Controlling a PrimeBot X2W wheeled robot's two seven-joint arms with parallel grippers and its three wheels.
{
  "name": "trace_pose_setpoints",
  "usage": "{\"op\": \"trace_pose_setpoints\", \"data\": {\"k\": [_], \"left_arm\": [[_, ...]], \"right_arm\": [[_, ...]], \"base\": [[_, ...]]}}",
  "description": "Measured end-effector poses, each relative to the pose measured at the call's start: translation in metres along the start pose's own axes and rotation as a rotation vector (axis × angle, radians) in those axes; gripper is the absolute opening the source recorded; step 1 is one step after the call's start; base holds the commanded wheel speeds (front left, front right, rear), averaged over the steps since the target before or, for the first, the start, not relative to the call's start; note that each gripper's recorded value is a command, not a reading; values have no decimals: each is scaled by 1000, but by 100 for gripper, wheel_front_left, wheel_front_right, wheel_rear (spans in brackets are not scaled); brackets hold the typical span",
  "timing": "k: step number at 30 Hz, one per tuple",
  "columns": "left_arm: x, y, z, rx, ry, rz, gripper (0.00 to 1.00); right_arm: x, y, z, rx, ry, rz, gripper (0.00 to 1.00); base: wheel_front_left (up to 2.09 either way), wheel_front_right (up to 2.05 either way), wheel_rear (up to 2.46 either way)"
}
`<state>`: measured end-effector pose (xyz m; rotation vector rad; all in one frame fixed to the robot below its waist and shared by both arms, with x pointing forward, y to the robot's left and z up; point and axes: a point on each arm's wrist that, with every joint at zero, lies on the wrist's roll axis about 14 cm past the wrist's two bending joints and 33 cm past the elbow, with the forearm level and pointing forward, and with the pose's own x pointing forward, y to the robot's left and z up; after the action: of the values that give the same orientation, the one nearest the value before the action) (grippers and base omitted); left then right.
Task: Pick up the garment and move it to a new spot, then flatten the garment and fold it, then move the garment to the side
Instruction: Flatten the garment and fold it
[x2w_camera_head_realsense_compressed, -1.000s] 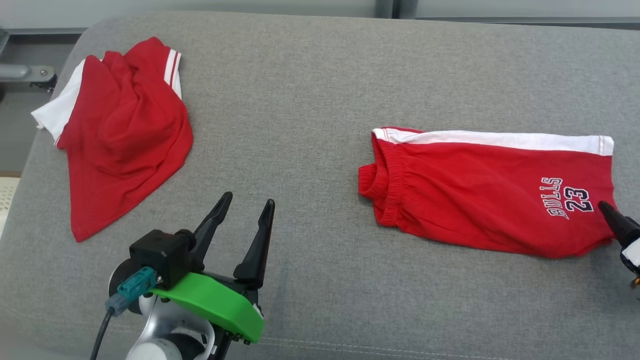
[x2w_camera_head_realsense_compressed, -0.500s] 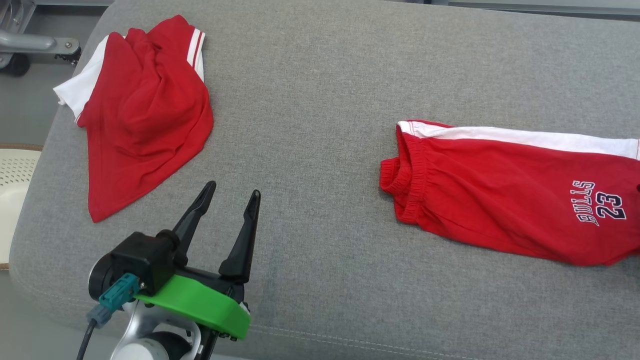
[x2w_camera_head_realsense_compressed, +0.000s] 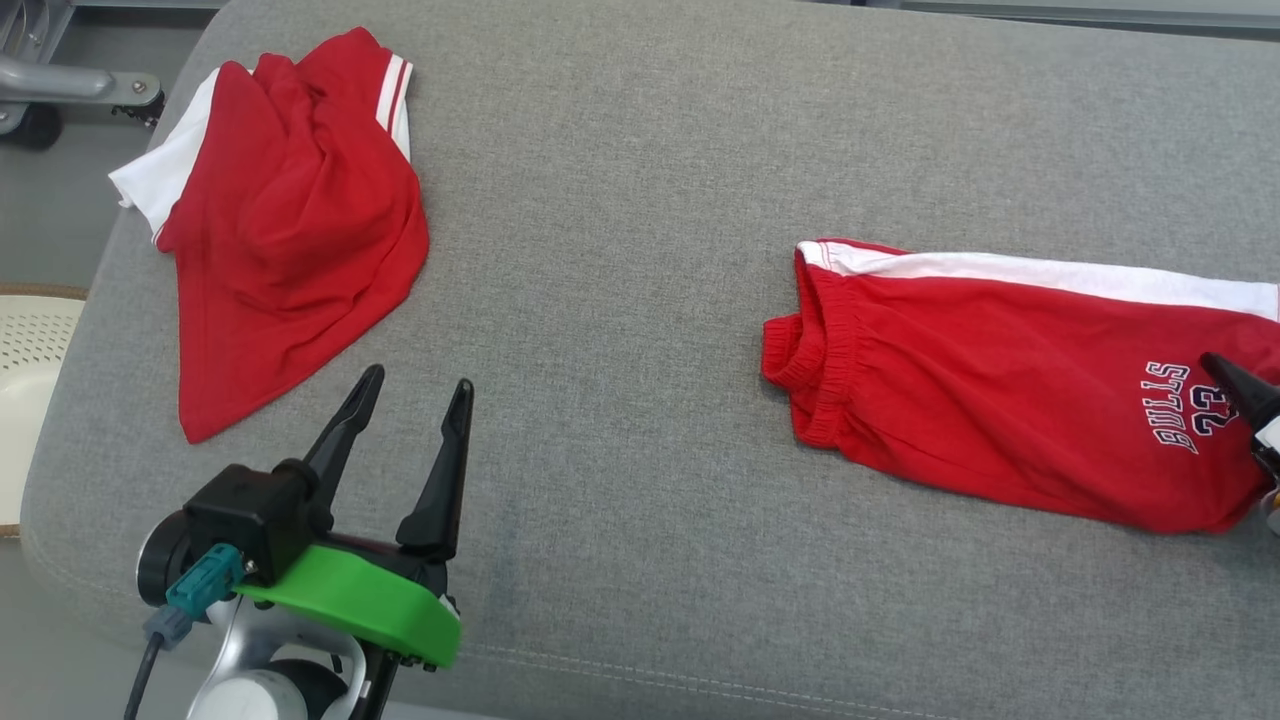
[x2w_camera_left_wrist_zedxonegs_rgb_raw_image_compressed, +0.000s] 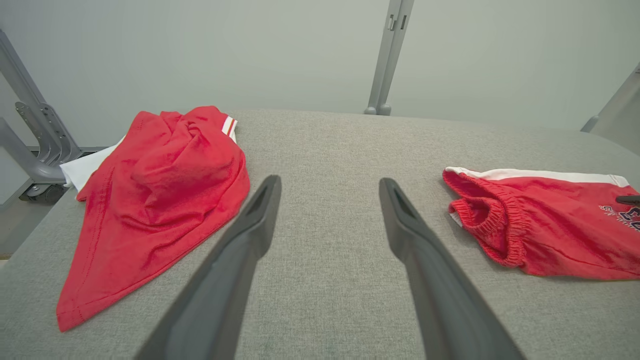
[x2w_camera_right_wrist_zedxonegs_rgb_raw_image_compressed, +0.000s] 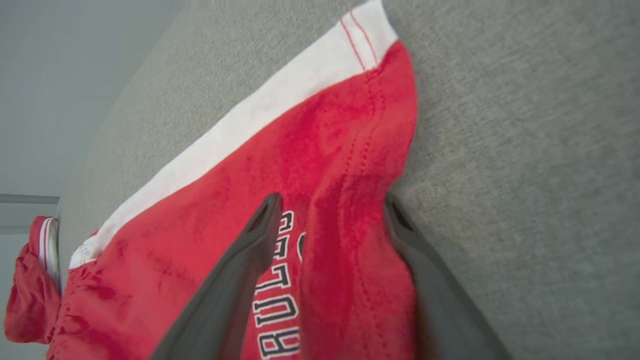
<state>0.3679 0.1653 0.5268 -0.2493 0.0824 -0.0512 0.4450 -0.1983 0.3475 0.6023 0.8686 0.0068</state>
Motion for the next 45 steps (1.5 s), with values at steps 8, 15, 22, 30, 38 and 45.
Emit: {"op": "trace_pose_setpoints", "data": {"k": [8,15,22,30,38,45], "left_arm": [[0,9,0,10,-9,22,100],[1,14,-4,3,-9,33,100],[0,17,-13,-16,2,40,100],[-1,16,-18,-38,6,28,100],[-5,12,-26,-56,23,16,100],[-3,4,-26,-66,21,-16,100]], "right_arm": [[1,-2,8,46,-44,0,0],[-8,-15,26,92,-99,-13,0],[-31,-46,56,94,-178,-76,0],[-41,-13,74,65,-223,72,0],[-34,77,41,-56,-118,334,0],[-23,118,0,-174,-11,394,0]], "base": [[0,0,0],[0,0,0],[0,0,0],[0,0,0],[0,0,0],[0,0,0]]}}
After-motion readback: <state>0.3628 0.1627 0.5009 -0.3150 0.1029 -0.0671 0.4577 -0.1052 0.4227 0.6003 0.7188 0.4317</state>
